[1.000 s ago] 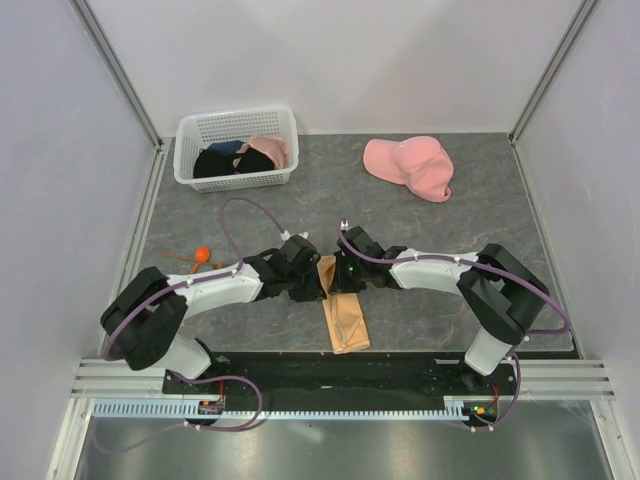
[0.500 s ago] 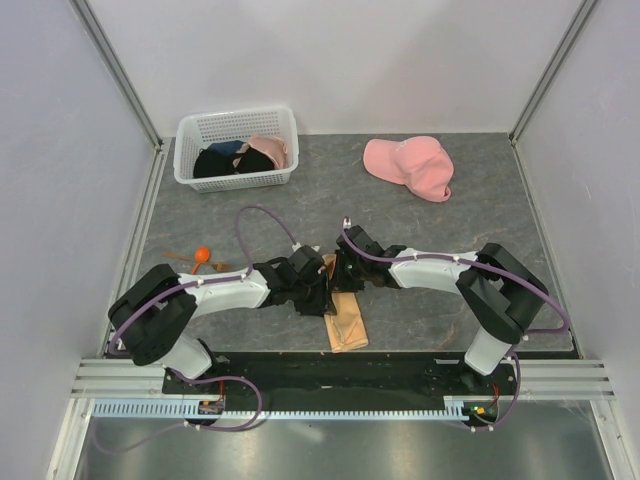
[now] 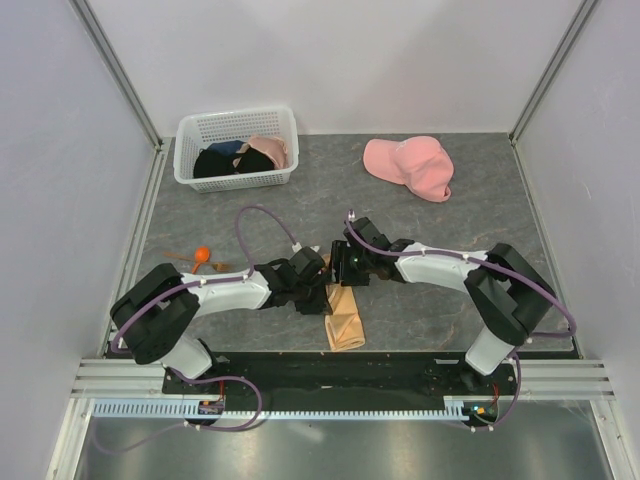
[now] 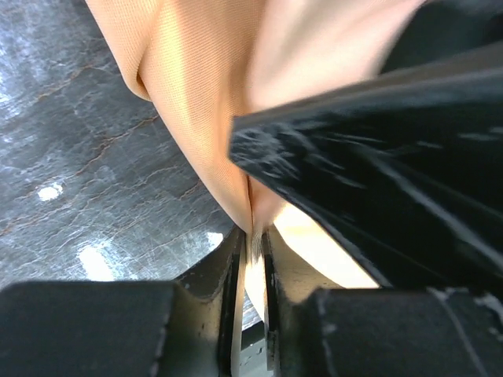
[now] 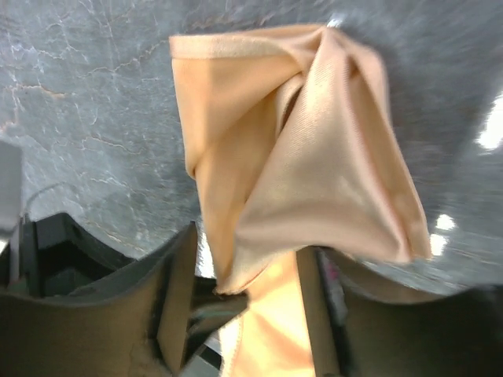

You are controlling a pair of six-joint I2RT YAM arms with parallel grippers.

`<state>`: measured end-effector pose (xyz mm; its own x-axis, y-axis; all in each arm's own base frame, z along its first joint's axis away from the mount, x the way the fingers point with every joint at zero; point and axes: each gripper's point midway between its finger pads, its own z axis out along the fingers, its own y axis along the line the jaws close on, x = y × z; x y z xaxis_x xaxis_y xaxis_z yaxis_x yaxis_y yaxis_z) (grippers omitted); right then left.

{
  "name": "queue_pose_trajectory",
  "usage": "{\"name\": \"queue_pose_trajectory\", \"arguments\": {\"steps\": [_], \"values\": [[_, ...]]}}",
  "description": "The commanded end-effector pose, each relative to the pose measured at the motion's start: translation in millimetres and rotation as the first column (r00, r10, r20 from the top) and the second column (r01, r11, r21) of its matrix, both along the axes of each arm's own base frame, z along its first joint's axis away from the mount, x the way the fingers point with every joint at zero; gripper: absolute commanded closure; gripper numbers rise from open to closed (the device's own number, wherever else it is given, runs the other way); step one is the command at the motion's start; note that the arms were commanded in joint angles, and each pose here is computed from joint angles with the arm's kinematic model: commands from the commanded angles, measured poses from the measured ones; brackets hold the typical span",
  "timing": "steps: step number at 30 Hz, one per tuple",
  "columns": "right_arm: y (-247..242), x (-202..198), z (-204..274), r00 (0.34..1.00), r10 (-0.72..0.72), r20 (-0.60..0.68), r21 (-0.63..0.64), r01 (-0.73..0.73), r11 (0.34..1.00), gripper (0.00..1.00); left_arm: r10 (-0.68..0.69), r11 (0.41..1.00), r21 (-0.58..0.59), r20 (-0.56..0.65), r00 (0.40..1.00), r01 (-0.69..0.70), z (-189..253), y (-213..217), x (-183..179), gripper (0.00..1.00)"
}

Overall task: Fold the napkin into a case and place the utensils inside
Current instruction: Pick up the top corner of the smaller rectangle folded napkin from the center of the board.

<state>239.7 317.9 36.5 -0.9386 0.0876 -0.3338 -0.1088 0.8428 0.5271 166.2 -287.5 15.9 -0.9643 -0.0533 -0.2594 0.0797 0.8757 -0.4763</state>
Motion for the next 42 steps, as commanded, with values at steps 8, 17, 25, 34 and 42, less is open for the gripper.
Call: {"name": "queue_pose_trajectory", "arguments": {"steps": [8,17,25,34,42], "values": [[-18,21,38,0.989,0.071,0.133,-0.003,-0.071,0.997,0.17,0.018,1.0,0.022,-0.01,1.0,-0.017,-9,8,-5,0.83],[-43,21,37,0.995,-0.005,0.101,0.028,0.002,1.0,0.02,0.02,0.999,0.025,-0.015,1.0,-0.019,-11,10,-6,0.83],[-52,17,32,0.996,-0.03,0.078,0.142,0.019,0.99,0.02,0.013,1.0,0.022,-0.013,1.0,-0.012,-10,8,-5,0.84],[-49,31,28,0.991,-0.048,0.125,0.258,0.014,0.966,0.18,0.006,1.0,0.02,-0.018,1.0,-0.006,-10,7,-7,0.84],[-49,38,20,0.989,-0.046,0.137,0.3,0.003,0.954,0.24,0.007,1.0,0.02,-0.019,1.0,-0.007,-10,8,-7,0.85]]}}
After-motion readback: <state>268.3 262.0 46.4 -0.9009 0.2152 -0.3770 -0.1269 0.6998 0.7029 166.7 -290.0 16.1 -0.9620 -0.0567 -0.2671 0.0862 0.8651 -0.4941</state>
